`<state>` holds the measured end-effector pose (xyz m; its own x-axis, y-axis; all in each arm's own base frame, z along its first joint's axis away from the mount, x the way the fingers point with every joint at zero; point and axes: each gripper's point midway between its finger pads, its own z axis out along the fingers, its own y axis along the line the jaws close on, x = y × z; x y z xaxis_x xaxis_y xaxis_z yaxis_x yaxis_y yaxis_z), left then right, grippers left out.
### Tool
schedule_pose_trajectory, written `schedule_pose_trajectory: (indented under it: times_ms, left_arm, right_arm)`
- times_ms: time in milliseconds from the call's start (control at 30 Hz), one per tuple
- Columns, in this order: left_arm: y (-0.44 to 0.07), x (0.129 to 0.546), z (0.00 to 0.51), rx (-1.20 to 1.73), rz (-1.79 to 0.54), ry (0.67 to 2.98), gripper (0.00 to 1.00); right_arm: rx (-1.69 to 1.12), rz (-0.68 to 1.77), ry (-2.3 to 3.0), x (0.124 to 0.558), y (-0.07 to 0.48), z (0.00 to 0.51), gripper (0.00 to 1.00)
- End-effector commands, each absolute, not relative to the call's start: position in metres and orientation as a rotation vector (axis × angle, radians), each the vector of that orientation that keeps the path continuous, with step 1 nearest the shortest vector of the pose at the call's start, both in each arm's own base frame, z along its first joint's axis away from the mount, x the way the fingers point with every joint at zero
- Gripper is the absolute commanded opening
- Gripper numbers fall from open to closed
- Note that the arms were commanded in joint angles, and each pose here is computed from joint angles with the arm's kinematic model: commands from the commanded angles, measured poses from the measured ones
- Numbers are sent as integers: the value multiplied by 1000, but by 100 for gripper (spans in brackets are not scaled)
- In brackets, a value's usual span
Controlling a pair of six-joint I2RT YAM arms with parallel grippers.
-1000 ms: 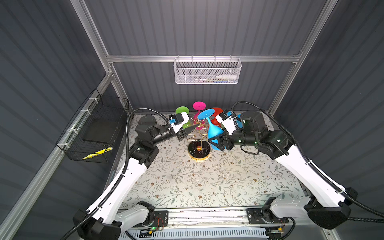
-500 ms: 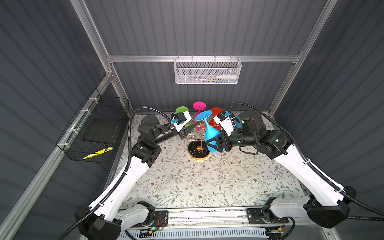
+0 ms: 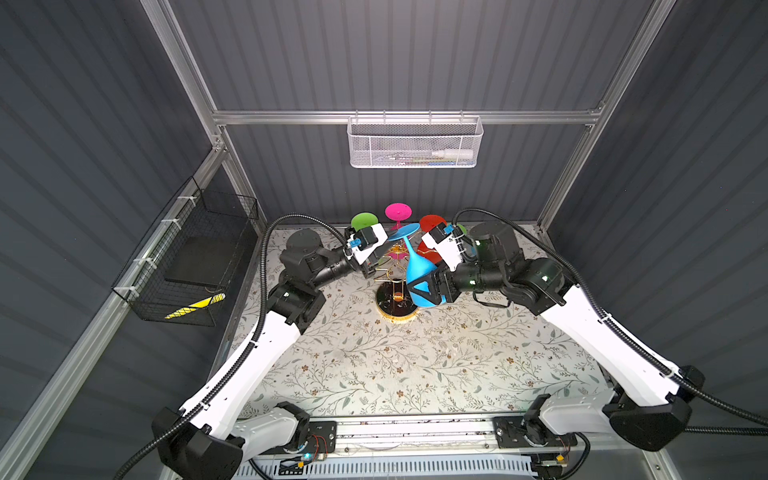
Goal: Take the wine glass off the wine glass rack
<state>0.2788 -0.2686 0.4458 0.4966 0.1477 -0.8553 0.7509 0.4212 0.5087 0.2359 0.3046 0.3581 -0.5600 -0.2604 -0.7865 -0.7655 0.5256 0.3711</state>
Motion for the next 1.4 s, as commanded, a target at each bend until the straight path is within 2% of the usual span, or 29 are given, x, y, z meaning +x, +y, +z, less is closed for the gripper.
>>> schedule_pose_trajectory:
  times_ms: [0,133,267,433,600,867,1100,1367]
  left_arm:
    - [-267,269,464,1069,-503,985,0]
    - [-263,274,462,1020,-506,1036,0]
    - [-253,283,458,915,-522,1132,0]
    - [-235,298,448,671,-621,1319,0]
    - [-221,300,435,495,-706,1400,0]
    - [-214,294,426,447,-732,1415,0]
    - [-216,295,423,449,-739,1422,0]
    - [-218,296,418,463,-733,1431,0]
  right_arm:
    - [-845,958,2064,235,308,362,67]
    - [-822,939,2016,237,303,371,88]
    - [-783,965,1929,235,294,385,99]
    - [-682,1069,1812,230,270,406,99]
    - [-596,1175,1675,222,240,426,99]
    - [-493,1161,1662,225,219,421,98]
    - [-452,1177,1697,243,227,423,83]
    - [-450,1223,1659,255,237,436,73]
